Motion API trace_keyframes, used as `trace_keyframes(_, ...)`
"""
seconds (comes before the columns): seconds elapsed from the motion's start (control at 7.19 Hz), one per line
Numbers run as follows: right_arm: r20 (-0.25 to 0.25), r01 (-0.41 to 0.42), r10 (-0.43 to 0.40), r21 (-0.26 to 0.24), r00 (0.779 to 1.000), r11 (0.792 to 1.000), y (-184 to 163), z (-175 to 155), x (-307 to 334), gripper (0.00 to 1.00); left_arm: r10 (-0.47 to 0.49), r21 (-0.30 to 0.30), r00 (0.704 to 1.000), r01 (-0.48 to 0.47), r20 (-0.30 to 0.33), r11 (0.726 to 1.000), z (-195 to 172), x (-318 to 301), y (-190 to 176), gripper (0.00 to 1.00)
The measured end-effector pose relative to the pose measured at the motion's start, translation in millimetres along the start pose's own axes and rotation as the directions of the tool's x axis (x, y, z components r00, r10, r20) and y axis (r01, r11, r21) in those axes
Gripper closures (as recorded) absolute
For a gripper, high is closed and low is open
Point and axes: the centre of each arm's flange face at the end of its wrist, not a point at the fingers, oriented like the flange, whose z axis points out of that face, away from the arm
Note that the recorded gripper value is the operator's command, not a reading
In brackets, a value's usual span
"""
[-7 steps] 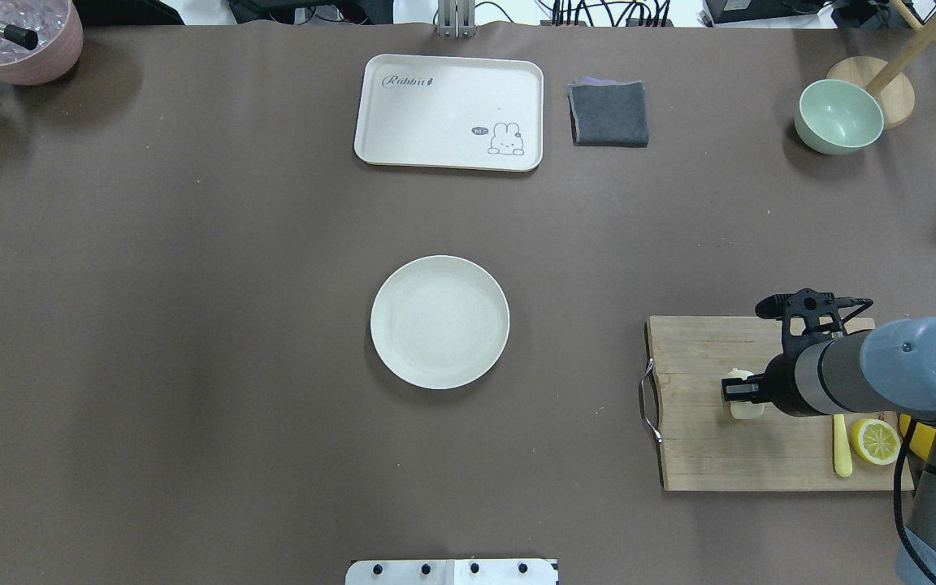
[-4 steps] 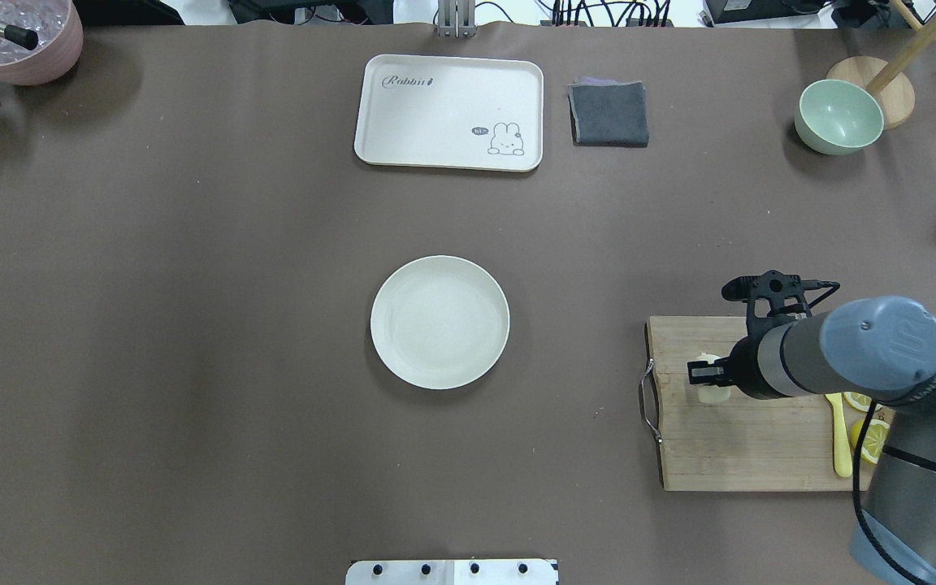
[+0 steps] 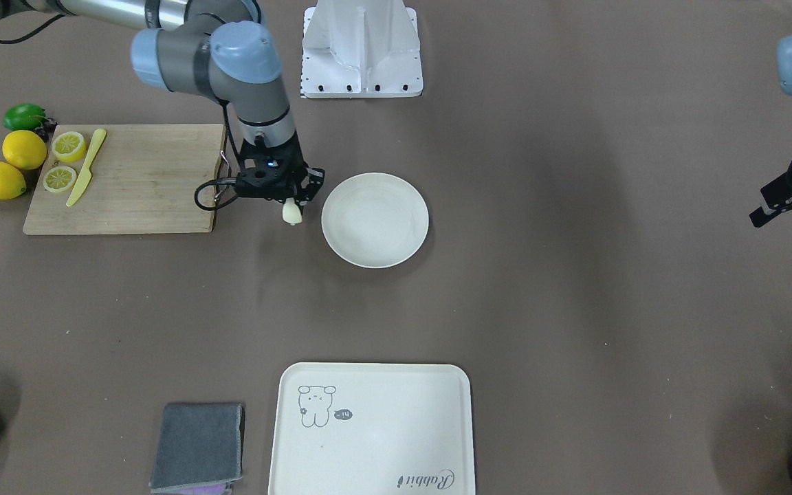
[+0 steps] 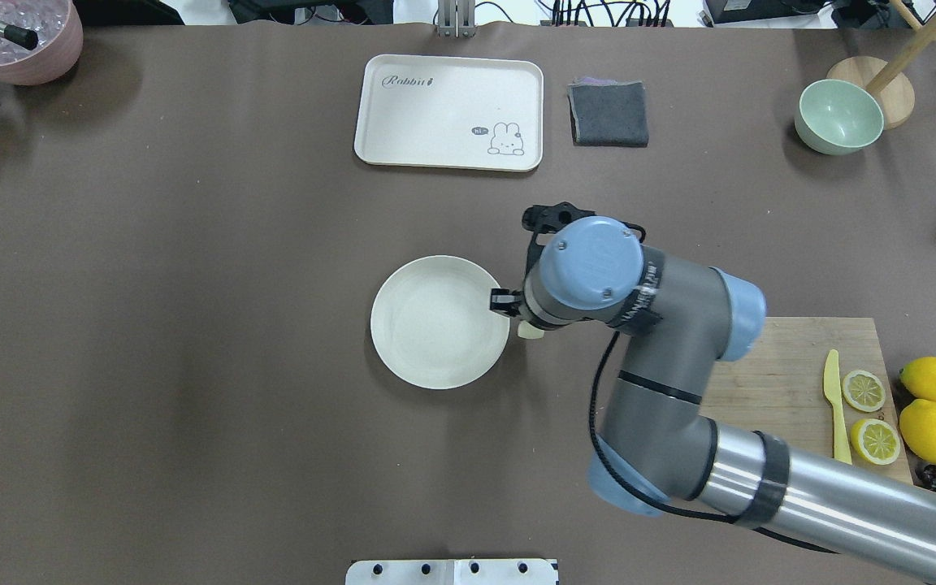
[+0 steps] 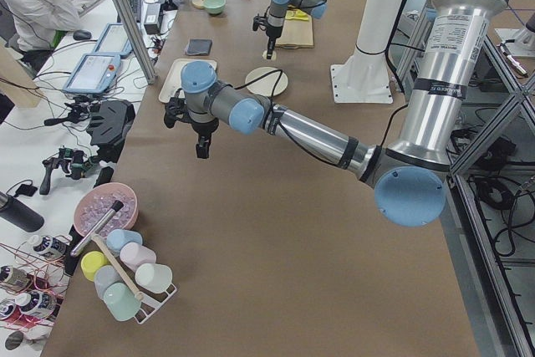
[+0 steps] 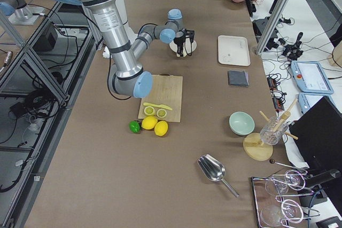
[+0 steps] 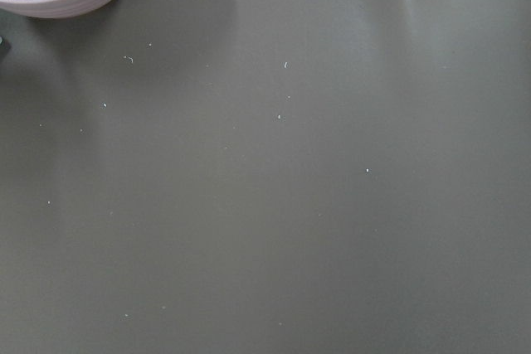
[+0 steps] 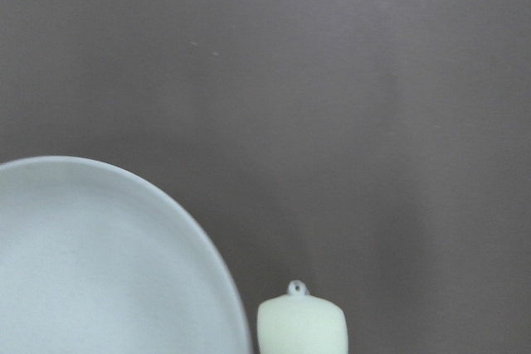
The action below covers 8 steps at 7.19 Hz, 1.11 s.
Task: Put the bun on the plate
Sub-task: 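Carry the bun with the right gripper and lower it onto the plate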
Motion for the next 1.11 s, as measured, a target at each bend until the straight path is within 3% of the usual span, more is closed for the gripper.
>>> trace_keyframes(0.14, 0.009, -0.03, 0.03, 0.017, 1.0, 0.999, -2, 3, -48, 0.63, -0.006, -0.004, 1.0, 0.006, 0.002, 1.0, 2, -4, 2, 0.02)
trace_keyframes(0.42, 0.029, -0.045, 0.044, 0.038, 0.999, 0.998, 6, -2, -99, 0.06, -0.018, -0.013, 1.0, 0.018, 0.008, 1.0, 5, -11, 7, 0.02)
trace_keyframes(0.56, 0.029, -0.042, 0.041, 0.046, 0.999, 0.998, 11, 0, -105, 0.0, -0.022, -0.016, 1.0, 0.023, 0.01, 1.0, 7, -14, 9, 0.02)
trace_keyframes(1.11, 0.033, -0.029, 0.027, 0.057, 0.999, 0.998, 16, -1, -107, 0.0, -0.078, -0.046, 0.995, 0.081, 0.066, 0.996, 26, -51, 32, 0.02)
